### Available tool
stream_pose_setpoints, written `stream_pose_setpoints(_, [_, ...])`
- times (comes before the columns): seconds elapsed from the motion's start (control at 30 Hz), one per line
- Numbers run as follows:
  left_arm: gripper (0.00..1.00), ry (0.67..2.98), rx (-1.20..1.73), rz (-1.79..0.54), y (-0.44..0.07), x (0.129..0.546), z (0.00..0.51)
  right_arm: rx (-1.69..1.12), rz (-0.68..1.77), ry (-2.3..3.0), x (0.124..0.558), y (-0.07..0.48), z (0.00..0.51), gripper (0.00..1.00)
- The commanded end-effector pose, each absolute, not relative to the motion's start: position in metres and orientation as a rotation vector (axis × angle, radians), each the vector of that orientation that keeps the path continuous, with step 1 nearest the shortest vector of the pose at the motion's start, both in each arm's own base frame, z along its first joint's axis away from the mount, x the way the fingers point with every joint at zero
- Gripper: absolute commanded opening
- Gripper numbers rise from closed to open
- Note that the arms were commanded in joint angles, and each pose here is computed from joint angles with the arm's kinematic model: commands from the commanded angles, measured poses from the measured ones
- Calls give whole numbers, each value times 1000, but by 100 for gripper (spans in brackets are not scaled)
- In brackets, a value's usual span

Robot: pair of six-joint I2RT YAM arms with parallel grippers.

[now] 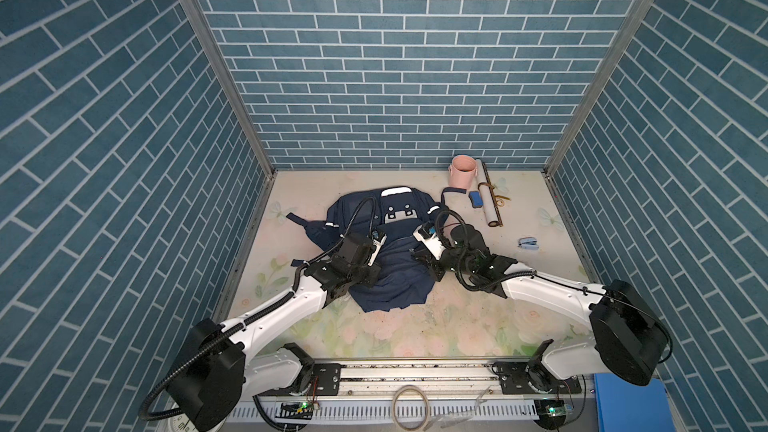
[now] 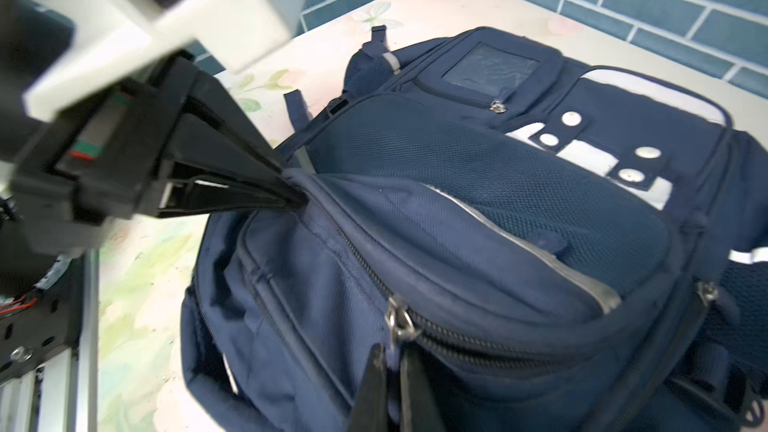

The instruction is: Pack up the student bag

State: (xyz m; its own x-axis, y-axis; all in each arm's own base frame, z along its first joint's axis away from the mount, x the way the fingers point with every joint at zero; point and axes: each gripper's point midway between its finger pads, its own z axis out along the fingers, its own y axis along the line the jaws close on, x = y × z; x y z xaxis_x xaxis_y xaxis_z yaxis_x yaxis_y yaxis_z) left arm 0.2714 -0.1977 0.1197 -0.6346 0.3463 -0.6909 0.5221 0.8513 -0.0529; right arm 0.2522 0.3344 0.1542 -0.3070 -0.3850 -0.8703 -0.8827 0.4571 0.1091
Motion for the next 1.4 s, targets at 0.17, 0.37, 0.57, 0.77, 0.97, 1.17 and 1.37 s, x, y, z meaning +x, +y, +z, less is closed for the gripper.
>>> stream_pose_setpoints(0.17, [0, 2134, 381, -864, -269, 249, 184, -1058, 684, 1831, 294, 314, 176, 0])
stream_pose_setpoints(0.37, [0, 2072, 367, -924, -294, 265, 197, -1181, 726, 1791, 283, 322, 176, 0])
stream_pose_setpoints(0.57, [0, 2040, 405, -947, -311, 278, 216, -1216, 892, 1693, 229, 335, 170, 0])
stream_pose_setpoints(0.77, [24, 2131, 375, -816, -285, 275, 219, -1045, 863, 1684, 237, 316, 173, 0])
stream_pose_setpoints(0.97, [49, 2194, 291, -698, -260, 287, 237, -1105, 806, 1601, 236, 314, 170, 0])
stream_pose_setpoints(1.17, [54, 2397, 445, -545, -280, 304, 204, -1124, 774, 1490, 226, 318, 182, 0])
stream_pose_setpoints(1.37, [58, 2432, 524, -488, -301, 318, 189, -1138, 699, 1455, 224, 317, 180, 0])
